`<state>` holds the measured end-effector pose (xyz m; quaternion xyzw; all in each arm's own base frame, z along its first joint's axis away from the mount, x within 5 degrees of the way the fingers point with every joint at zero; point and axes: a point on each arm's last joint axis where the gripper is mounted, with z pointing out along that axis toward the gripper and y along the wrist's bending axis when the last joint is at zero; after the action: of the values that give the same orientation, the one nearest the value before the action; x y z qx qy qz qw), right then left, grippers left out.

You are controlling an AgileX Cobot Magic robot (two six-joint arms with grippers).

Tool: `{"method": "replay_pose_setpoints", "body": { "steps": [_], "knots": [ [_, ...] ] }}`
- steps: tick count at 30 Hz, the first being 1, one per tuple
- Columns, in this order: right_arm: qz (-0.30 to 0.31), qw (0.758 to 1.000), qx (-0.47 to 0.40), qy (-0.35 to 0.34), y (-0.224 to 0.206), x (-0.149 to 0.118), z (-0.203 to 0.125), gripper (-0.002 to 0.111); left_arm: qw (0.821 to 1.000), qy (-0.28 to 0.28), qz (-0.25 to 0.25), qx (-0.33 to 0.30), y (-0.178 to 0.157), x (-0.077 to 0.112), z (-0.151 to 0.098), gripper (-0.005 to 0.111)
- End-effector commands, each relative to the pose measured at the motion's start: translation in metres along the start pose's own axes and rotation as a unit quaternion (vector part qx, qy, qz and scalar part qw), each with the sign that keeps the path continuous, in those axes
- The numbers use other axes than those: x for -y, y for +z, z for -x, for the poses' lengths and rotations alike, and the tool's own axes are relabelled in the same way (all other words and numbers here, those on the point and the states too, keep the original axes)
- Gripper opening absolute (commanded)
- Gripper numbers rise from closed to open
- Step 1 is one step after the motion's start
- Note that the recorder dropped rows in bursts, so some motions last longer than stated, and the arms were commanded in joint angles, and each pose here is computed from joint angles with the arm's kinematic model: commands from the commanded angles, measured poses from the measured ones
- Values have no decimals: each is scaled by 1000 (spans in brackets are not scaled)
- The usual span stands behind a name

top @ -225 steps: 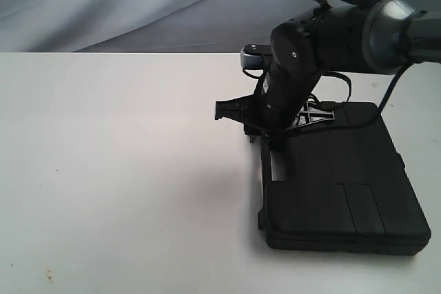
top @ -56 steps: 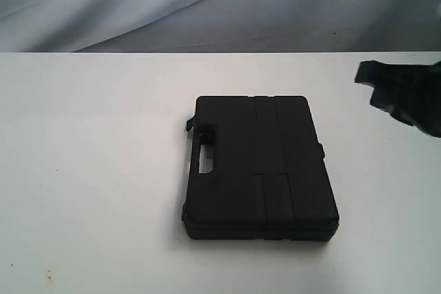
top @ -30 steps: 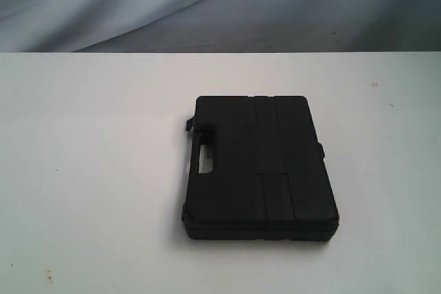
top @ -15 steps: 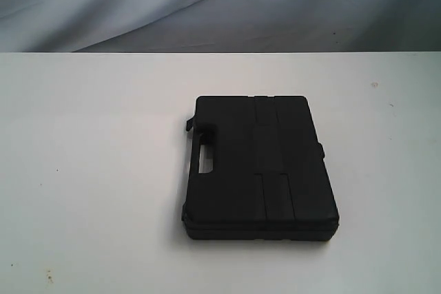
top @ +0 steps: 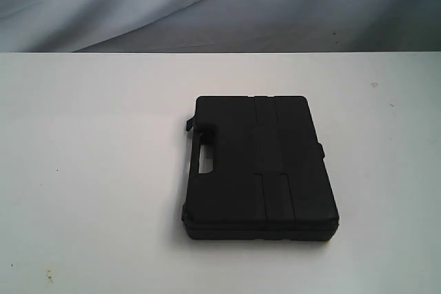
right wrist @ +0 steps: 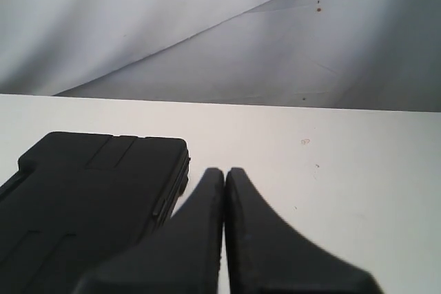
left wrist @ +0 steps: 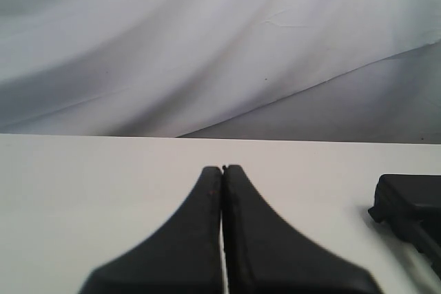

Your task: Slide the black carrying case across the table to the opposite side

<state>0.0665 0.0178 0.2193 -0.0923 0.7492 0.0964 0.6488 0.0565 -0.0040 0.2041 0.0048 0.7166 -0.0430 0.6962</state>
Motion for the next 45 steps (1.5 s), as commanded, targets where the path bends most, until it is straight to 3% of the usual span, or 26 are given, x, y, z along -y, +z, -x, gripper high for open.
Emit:
{"method": "replay_pose_setpoints", "body": {
  "steps": [1,6,16,20,24,45],
  "knots": [
    [-2,1000,18,4,-4,1,-6,0,1000,-5,1,3,0,0,-1,0],
    [-7,999,33,10,-7,1,-15,0,1000,-5,1,3,0,0,-1,0],
    [-72,996,44,6,-10,9,-20,0,1000,-5,1,3,0,0,-1,0],
    [-72,996,44,-2,-10,9,-20,0,1000,-5,1,3,0,0,-1,0],
    [-66,996,45,33,-10,8,-21,0,1000,-5,1,3,0,0,-1,0],
    [-69,997,45,15,-10,8,-20,0,1000,-5,1,3,0,0,-1,0]
  ]
}}
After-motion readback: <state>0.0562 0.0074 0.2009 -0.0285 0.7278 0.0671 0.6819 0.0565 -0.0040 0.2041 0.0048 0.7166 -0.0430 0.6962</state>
